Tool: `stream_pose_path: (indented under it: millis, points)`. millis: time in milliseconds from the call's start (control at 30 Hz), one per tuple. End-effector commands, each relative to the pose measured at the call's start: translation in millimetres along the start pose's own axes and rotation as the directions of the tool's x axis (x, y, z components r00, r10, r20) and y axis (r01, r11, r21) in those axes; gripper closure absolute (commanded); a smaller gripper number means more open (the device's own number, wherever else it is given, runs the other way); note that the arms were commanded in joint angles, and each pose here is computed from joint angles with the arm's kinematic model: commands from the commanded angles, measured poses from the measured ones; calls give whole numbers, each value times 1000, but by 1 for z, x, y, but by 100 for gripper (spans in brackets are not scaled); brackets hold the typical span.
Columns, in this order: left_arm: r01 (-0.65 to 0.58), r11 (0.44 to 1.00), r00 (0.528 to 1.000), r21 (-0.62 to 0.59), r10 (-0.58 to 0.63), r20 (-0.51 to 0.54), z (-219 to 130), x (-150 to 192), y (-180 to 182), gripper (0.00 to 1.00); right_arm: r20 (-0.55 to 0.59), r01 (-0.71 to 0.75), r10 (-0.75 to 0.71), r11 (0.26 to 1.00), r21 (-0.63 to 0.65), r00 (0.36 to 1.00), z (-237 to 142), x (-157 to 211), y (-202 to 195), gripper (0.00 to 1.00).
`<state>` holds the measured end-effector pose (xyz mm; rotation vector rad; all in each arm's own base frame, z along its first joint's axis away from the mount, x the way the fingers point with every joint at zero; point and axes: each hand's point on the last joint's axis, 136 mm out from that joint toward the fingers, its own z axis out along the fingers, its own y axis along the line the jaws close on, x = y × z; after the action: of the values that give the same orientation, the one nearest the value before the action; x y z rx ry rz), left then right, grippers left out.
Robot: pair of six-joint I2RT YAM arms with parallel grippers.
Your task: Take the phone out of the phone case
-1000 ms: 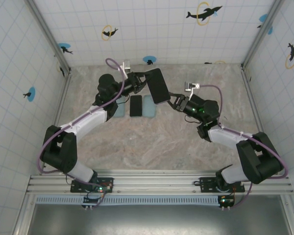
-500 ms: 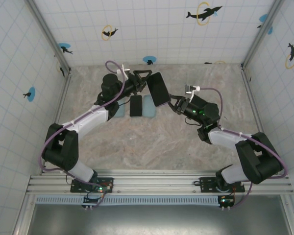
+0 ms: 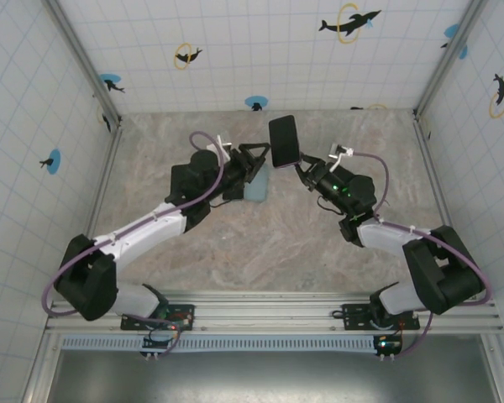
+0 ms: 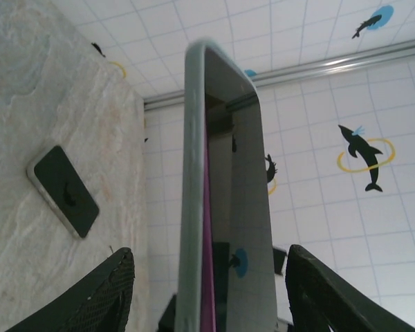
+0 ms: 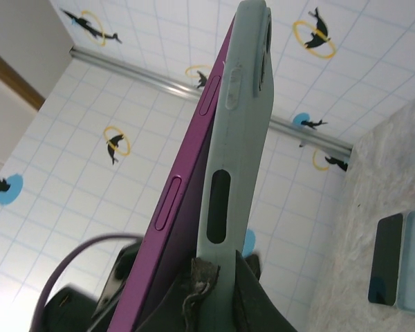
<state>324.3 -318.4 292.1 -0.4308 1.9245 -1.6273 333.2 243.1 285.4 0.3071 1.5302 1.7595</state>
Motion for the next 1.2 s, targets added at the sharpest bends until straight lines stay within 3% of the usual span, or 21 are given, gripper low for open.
stream_pose_path:
  millis: [0, 300, 600, 1167]
  points:
    - [55, 998, 995, -25, -53, 85, -13, 3, -1, 40, 90, 31, -28, 999, -38, 996, 2, -17, 12, 90]
    - [162, 985, 983, 63, -167, 75, 0, 34, -36, 41, 109, 64, -65, 998, 10, 992, 7, -16, 3, 90]
    - [223, 963, 970, 151, -235, 62, 16, 38, -53, 44, 115, 79, -77, 997, -6, 990, 14, -15, 9, 91]
    - [252, 963, 965, 100, -257, 47, 26, 46, -30, 46, 117, 81, -78, 997, -14, 990, 13, -15, 11, 91]
